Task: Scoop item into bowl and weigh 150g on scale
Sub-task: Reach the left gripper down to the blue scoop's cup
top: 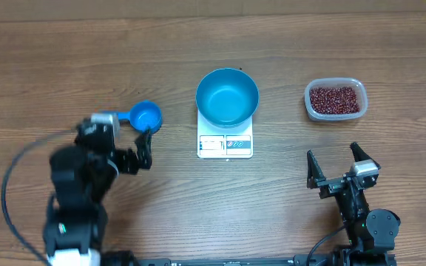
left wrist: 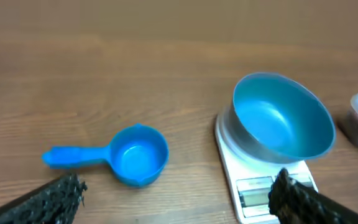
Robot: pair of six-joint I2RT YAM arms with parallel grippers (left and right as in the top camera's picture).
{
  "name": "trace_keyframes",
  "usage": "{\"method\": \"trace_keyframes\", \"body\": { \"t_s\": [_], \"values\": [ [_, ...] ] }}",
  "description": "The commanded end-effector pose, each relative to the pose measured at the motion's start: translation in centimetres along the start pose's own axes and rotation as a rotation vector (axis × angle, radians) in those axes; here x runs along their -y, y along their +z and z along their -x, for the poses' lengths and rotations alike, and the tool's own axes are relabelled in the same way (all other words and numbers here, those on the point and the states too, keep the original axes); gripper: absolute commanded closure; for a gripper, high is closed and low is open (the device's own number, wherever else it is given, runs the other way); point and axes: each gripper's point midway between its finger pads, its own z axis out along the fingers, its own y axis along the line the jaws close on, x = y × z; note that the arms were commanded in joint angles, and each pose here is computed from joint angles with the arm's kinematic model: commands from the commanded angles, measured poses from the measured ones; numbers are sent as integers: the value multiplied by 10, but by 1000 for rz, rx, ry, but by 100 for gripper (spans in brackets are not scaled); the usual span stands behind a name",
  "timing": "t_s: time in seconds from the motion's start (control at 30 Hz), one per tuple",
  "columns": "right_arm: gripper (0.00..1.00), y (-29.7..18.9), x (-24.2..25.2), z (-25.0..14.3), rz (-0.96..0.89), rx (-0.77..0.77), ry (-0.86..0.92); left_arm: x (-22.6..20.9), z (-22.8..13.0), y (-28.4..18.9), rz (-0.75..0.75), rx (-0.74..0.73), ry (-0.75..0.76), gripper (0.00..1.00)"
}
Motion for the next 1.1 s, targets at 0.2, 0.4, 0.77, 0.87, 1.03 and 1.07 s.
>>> {"method": "trace_keyframes", "body": {
  "t_s": [0.2, 0.4, 0.77, 0.87, 1.03, 1.07],
  "values": [
    [0, 0, 0, -2, 2, 3, 8, -1, 29, 40, -38, -383, -61, 1],
    [0, 0, 0, -2, 2, 3, 8, -15, -2, 80, -40, -507, -77, 5],
    [0, 0, 0, -2, 2, 3, 8, -57, -59, 127, 133, -677, -144, 16],
    [0, 0, 0, -2, 2, 3, 8, -59, -70, 132, 184, -702, -245, 21],
    [0, 0, 0, -2, 2, 3, 8, -70, -83, 128, 403, -712, -442, 35],
    [0, 0, 0, -2, 2, 3, 8, -70, -85, 126, 438, -711, -467, 40]
  ]
}}
